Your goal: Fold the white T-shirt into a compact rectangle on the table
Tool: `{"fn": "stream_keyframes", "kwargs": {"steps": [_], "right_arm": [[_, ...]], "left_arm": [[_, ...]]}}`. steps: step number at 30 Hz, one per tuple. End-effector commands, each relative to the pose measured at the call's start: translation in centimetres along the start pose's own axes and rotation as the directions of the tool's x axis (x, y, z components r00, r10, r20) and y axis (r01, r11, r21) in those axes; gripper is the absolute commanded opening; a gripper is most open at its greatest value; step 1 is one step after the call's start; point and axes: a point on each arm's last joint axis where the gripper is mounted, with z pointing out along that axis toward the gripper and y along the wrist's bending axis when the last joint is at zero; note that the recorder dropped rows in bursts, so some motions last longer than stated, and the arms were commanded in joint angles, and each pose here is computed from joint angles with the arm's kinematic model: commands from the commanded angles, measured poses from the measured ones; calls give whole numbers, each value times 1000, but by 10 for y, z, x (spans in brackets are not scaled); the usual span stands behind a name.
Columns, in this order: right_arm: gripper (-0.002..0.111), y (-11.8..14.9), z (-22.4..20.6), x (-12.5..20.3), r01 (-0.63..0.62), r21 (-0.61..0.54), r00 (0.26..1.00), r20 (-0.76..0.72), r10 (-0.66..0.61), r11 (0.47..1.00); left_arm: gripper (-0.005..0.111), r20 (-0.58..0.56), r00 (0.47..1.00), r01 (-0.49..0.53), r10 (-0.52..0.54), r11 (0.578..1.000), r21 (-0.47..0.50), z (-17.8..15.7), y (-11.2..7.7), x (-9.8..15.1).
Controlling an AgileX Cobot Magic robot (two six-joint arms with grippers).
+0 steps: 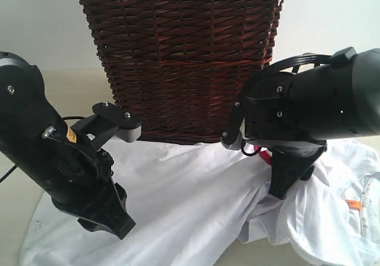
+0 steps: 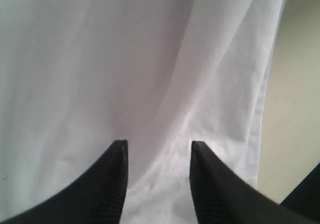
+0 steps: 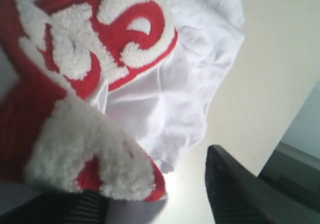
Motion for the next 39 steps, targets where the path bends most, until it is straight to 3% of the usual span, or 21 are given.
{"fn": "stream_keyframes", "kwargs": {"steps": [1,4,10,17,20,24,27,33,39], "right_arm": [[54,-8,-7,2,-47,16,998,-40,47,999],[54,-7,-20,-2,-71,-110,997,13,73,991],[54,-1,-44,-1,43,-346,991,137,5,937],[54,-8,-64,11,49,-417,987,161,21,908],[54,-5,-78,16,50,-526,982,179,53,849],[54,17,-87,25,81,-712,986,160,50,697],[54,38,-71,33,102,-745,993,120,-18,660],[54,54,-41,29,121,-687,992,105,-66,717],[54,46,-16,19,-44,-510,999,-3,49,859]], "left_arm": [[41,3,1000,9,-9,1000,17,1,-3,0],[41,1,1000,9,-9,1000,17,1,-3,0],[41,-1,1000,9,-9,1000,18,1,-3,0],[41,-1,1000,9,-9,1000,18,1,-3,0],[41,-1,1000,9,-9,1000,18,1,-3,0],[41,-1,1000,9,-9,1000,18,1,-3,0],[41,-1,1000,9,-9,1000,18,1,-3,0],[41,-1,1000,9,-9,1000,18,1,-3,0],[41,1,1000,16,-16,1000,25,1,-4,0]]}}
